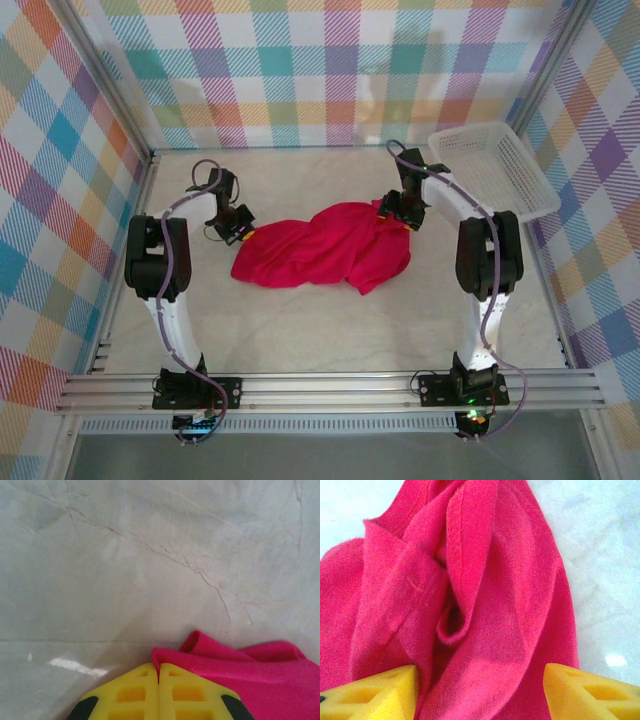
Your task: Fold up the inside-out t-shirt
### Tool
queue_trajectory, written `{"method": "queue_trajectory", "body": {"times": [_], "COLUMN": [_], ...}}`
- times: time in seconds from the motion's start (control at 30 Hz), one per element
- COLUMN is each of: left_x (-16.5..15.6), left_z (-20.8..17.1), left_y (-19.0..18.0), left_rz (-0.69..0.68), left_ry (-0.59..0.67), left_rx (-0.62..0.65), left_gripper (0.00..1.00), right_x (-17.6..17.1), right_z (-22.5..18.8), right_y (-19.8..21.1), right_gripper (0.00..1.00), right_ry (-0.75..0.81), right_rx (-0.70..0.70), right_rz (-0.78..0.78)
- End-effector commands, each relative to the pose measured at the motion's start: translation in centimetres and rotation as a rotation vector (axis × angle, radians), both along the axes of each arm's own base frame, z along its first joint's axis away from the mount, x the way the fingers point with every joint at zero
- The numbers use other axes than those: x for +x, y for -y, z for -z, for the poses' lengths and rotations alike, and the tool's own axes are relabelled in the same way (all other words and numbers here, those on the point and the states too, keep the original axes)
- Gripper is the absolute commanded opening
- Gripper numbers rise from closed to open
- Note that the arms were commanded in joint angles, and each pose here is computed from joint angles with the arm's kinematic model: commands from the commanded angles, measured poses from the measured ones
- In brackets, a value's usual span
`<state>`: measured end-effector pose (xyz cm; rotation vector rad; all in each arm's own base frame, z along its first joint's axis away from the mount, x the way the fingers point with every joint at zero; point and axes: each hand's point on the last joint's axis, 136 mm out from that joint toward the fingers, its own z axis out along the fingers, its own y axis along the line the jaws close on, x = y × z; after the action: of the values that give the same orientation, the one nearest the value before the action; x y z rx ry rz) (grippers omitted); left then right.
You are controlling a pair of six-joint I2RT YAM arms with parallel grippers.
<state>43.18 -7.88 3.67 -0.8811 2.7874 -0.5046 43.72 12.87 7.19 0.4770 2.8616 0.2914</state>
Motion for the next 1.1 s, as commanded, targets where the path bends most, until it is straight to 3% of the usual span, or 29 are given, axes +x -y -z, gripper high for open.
{"method": "queue_trajectory", "body": {"times": [0.0,0.1,0.13,0.23,0.63,0.93,1.07], "left_x": [0.0,-0.1,-0.1,-0.2,-1.2,-5.2,-8.1], "left_z": [-4.7,-7.3,-8.1,-11.2,-28.1,-45.1,-51.5], "left_y": [0.1,-0.2,-0.3,-0.7,-3.9,-8.7,-9.0], "left_rz": [0.019,0.022,0.02,0.008,-0.094,-0.204,-0.204], "left_ry": [0.065,0.094,0.105,0.157,0.485,0.897,1.07], "left_rx": [0.009,0.013,0.011,0.003,-0.09,-0.13,-0.117], "left_gripper": [0.0,0.0,0.0,0.0,0.0,0.0,0.0], "right_x": [1.8,2.7,2.7,2.3,-4.3,-12.3,-15.4], "right_z": [-0.5,-1.4,-2.1,-5.5,-28.1,-47.2,-52.3], "right_y": [-0.4,-0.5,-0.5,-0.1,1.2,3.1,3.0], "right_gripper": [0.48,0.04,0.0,0.0,0.0,0.0,0.0], "right_ry": [0.028,0.04,0.046,0.103,0.551,0.981,1.113], "right_rx": [0.026,0.034,0.037,0.043,0.225,0.297,0.368], "right_rz": [0.021,0.042,0.05,0.072,0.105,0.029,-0.02]}}
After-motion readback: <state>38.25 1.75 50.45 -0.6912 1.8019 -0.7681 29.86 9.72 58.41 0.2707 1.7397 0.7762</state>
